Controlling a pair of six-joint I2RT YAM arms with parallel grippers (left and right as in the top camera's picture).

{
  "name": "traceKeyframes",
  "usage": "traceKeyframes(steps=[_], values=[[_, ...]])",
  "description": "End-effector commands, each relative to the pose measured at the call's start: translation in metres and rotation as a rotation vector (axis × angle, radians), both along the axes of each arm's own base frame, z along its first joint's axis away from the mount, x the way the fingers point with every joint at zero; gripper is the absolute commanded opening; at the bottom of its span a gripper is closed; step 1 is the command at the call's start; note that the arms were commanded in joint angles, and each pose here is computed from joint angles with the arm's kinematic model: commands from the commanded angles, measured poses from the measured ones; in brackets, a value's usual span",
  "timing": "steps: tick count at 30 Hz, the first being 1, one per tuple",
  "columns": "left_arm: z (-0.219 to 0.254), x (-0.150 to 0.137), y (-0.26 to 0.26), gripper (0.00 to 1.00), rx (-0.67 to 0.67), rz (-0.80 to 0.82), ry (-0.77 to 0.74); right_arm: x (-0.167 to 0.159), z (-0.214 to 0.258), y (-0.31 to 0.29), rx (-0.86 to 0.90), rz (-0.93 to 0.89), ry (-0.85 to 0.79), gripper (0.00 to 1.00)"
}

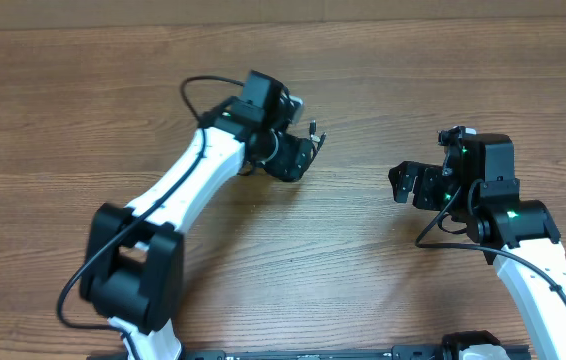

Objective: Untangle cables
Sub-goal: 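Raise both arms and move the left gripper toward the black cable bundle, then grasp the black cable bundle with the left gripper and lift it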

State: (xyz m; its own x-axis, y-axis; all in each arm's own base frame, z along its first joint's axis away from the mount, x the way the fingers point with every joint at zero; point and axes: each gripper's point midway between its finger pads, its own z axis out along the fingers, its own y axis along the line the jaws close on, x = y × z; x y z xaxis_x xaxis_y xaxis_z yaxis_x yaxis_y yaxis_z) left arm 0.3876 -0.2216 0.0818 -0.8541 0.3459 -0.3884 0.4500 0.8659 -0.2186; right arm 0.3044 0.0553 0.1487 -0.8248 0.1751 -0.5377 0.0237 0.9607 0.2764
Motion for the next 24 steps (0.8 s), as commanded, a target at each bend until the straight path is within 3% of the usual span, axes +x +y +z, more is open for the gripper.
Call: traceKeyframes(steps=[1, 8, 16, 19, 21, 22, 24], values=[[-0.017, -0.001, -0.013, 0.89, 0.023, -0.051, 0.005, 0.006, 0.015, 0.004, 0.010, 0.008, -0.041, 1.00], [-0.045, -0.003, -0.031, 0.75, 0.044, -0.105, 0.010, 0.006, 0.015, 0.004, 0.010, 0.008, -0.041, 1.00], [-0.076, -0.006, -0.028, 0.67, 0.115, -0.107, 0.044, 0.006, 0.015, 0.004, 0.010, 0.008, -0.041, 1.00], [-0.077, -0.006, -0.027, 0.48, 0.118, -0.106, 0.041, 0.006, 0.015, 0.004, 0.010, 0.008, -0.040, 1.00], [-0.074, -0.004, -0.029, 0.26, 0.114, -0.106, 0.036, 0.006, 0.015, 0.004, 0.010, 0.008, -0.040, 1.00], [-0.067, -0.001, -0.031, 0.06, 0.105, -0.105, 0.027, 0.006, 0.015, 0.004, 0.010, 0.008, -0.041, 1.00], [-0.056, 0.002, -0.036, 0.04, 0.084, -0.108, 0.023, 0.006, 0.015, 0.004, 0.010, 0.008, -0.040, 1.00]])
